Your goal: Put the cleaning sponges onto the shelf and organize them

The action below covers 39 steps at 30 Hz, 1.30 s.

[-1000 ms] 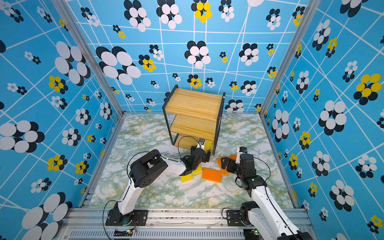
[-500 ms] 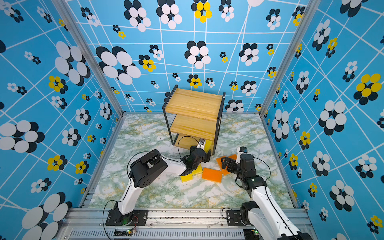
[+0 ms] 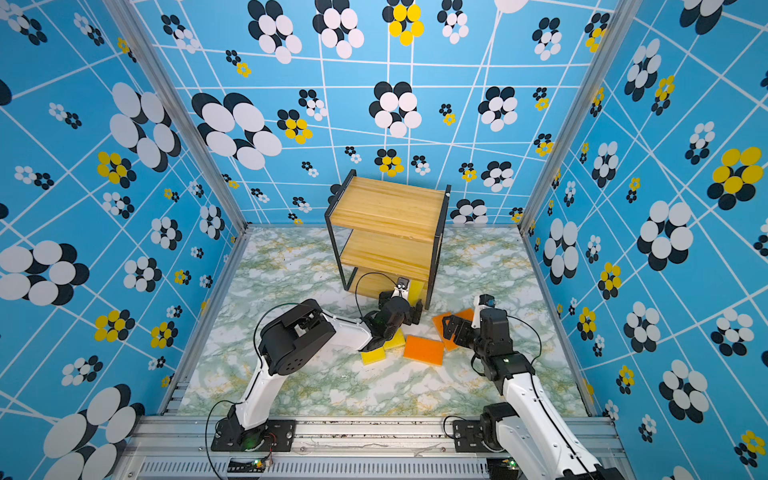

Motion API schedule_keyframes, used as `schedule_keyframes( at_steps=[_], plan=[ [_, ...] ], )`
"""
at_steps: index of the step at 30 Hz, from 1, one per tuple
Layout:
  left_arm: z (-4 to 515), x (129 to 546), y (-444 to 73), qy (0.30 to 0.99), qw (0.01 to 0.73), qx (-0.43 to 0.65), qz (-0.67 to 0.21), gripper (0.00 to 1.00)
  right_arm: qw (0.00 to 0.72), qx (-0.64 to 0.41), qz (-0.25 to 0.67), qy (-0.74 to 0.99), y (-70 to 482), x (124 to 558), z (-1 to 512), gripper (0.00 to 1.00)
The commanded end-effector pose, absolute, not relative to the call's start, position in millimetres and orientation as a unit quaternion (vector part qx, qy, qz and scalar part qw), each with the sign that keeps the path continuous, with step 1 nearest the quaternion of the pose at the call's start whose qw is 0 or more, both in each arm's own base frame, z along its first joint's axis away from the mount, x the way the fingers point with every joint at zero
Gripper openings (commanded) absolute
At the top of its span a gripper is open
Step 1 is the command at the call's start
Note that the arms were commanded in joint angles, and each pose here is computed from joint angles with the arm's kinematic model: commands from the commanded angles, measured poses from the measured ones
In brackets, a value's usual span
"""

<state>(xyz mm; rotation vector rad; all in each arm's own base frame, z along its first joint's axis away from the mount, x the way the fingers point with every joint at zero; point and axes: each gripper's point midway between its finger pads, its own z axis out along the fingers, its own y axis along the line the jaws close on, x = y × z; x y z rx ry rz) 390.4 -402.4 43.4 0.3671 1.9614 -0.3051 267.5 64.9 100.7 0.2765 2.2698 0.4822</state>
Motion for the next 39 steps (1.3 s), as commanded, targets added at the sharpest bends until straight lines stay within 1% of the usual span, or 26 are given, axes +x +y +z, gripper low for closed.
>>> schedule_keyframes(
  at_steps=[1,29,39],
  plan=[
    [43,390,-390,0.822,0.538,0.154,-0.106,0.99,0.390,0.102,0.189,0.895,67,266,101,0.99],
    [56,377,-392,0.813,0.545,0.176,-0.103,0.99,0.387,0.100,0.192,0.896,69,267,99,0.99],
    [61,363,-379,0.817,0.535,0.190,-0.103,0.99,0.389,0.098,0.192,0.896,68,265,101,0.99]
  ],
)
